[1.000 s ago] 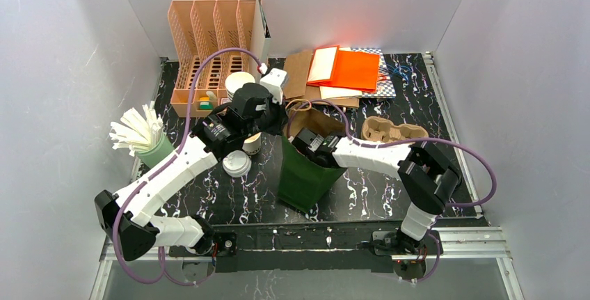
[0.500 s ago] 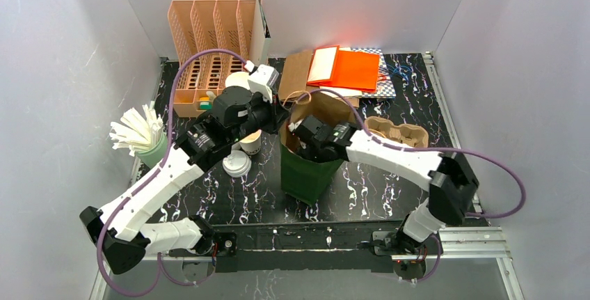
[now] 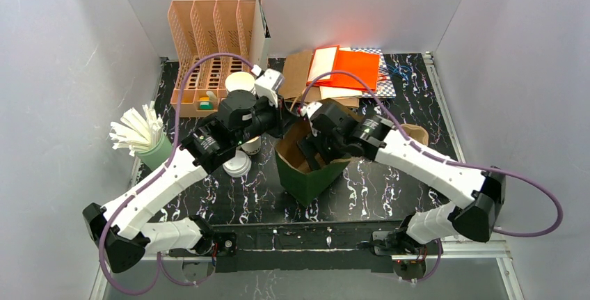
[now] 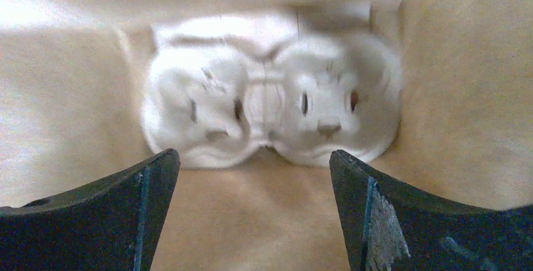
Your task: Pack the takeout coffee
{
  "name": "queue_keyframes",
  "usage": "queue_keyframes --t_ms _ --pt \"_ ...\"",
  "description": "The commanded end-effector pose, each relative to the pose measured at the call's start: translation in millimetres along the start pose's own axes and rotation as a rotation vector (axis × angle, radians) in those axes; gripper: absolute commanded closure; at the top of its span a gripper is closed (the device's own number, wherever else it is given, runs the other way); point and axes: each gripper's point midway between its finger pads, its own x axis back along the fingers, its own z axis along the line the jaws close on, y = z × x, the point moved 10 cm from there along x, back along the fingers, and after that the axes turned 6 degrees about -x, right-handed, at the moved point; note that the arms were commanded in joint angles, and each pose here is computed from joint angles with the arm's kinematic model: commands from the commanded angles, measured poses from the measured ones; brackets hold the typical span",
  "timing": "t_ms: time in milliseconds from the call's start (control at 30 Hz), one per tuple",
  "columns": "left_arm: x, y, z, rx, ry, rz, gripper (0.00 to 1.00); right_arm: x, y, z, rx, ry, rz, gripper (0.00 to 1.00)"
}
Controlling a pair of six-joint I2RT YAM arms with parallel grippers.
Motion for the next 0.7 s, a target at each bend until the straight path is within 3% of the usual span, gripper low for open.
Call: queue_keyframes --t_ms 0,267,467,667 --pt "-3.6 -26.1 -2.3 0.014 -0.01 0.12 1.0 57.8 41.6 6.9 -0.05 0.066 -0.316 0.02" --pt "-4.5 -30.6 -5.7 0.033 -0.008 0.131 1.0 81.4 52.9 6.4 -0.102 0.067 -0.415 0.02" --pt "-0.6 -20.4 -10.1 0.066 0.004 0.095 1.0 125.1 66.7 -9.1 -0.213 -0.075 -0.587 0.17" --pt "0.4 -15.0 -13.3 0.085 -0.002 0.083 0.98 124.1 60.7 -16.9 -0.343 -0.252 -0.458 0.26"
